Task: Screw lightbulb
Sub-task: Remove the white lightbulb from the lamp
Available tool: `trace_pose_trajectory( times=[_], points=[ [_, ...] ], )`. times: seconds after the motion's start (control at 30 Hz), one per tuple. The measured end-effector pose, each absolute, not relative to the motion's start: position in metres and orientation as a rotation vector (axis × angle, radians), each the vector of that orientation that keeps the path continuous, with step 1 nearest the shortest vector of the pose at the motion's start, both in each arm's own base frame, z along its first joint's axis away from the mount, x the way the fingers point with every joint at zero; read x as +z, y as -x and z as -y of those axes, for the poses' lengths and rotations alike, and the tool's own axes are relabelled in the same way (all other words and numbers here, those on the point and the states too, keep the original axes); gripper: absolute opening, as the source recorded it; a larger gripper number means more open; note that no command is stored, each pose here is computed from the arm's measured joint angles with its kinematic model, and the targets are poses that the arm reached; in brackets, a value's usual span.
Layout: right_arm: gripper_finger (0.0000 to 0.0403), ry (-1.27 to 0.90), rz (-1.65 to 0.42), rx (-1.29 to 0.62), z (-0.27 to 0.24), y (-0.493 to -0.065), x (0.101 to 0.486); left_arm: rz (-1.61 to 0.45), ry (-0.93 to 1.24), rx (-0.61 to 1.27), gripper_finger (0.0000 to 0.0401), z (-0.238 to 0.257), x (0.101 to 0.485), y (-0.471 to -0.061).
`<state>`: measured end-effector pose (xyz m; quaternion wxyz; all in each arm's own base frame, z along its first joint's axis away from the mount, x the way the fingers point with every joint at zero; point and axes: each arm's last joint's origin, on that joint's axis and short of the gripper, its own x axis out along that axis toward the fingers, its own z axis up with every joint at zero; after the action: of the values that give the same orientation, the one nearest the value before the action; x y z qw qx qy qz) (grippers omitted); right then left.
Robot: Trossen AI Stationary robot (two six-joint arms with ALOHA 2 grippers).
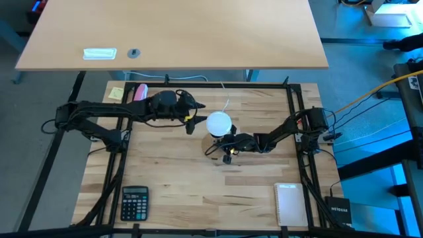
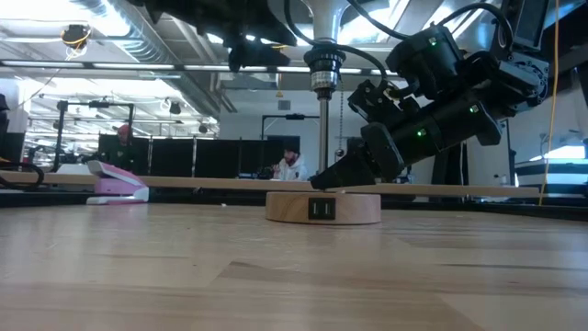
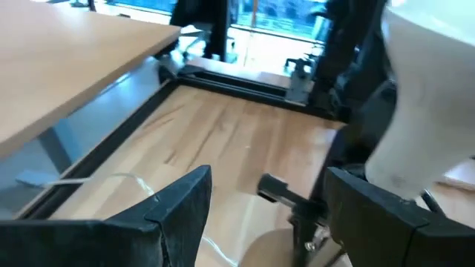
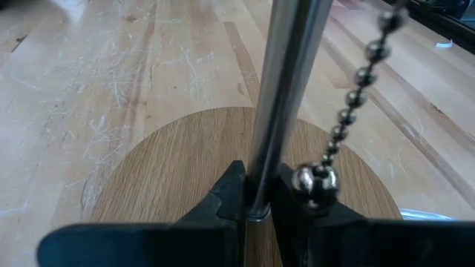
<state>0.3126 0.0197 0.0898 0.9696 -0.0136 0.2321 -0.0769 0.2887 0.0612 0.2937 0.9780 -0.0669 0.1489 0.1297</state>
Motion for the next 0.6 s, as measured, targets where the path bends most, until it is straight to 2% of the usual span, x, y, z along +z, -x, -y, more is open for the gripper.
trace_pose_trajectory(
  times=[0.4,0.5,0.6],
  points=[
    [0.0043,0.027,-0.469,-0.152,-0.0198,-0.3126,0.0898,-0.295,0.213,0.306,0.0256,-0.0637,0.2929,-0.288],
    [0.0043,0.027,-0.469,-0.152,-0.0198,-0.3126,0.0898,-0.309,0.217,0.303,0.0279,-0.063,0.2916,-0.2877],
    [0.0043,0.027,-0.469,-0.152,-0.0198,-0.3126,0.0898,-0.319,0.227,0.302,0.0318,-0.0626,0.2906,-0.2874]
  ],
)
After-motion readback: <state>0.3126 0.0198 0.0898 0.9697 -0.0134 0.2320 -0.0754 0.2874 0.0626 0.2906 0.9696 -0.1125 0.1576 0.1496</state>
